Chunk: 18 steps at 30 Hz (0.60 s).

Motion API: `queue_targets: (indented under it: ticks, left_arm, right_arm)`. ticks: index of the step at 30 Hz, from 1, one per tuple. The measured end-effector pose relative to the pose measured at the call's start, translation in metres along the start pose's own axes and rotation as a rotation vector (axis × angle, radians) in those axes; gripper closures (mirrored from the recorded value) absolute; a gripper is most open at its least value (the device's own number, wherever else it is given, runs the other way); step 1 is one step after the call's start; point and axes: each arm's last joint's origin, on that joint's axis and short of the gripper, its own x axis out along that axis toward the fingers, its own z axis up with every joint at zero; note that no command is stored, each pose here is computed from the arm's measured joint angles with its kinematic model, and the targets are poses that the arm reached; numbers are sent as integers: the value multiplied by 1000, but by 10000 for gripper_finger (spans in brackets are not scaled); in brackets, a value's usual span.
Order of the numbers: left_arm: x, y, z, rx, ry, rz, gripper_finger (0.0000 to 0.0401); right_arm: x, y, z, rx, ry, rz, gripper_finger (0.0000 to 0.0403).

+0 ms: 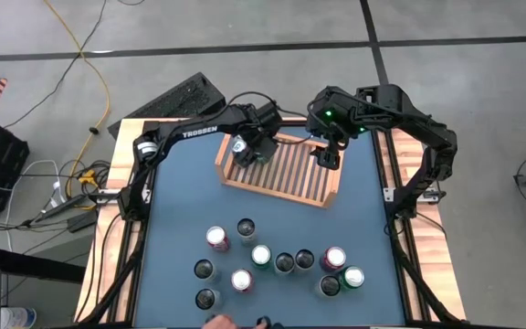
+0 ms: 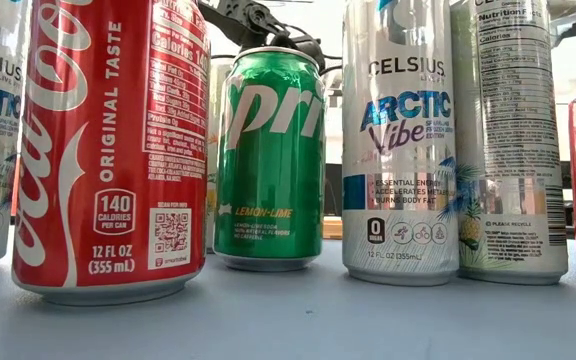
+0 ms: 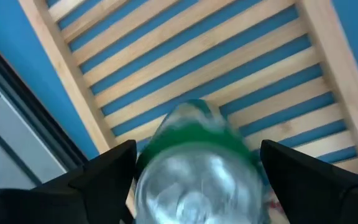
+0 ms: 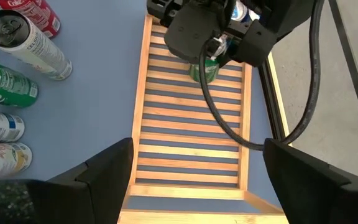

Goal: Place canned beverage on shelf
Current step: Put the green soda can on the shelf

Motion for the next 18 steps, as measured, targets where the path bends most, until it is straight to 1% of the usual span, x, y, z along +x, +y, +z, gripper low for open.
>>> queue_targets:
  ticks: [5, 9, 13, 16, 18]
  left_arm:
    - [-2, -2, 4, -39, -37, -14, 71]
    - [-5, 1, 4, -44, -28, 8, 71]
    - [-8, 3, 5, -73, -32, 36, 70]
    - [-16, 3, 6, -117, -36, 49, 70]
    - [-25, 4, 6, -176, -48, 67, 70]
  right_arm:
    - [0, 0, 0, -14, 0, 1, 58]
    - [0, 0, 0, -18, 0, 1, 58]
    - [0, 0, 0, -18, 0, 1, 58]
    - [0, 0, 0, -18, 0, 1, 58]
    - [0, 0, 0, -18, 0, 2, 58]
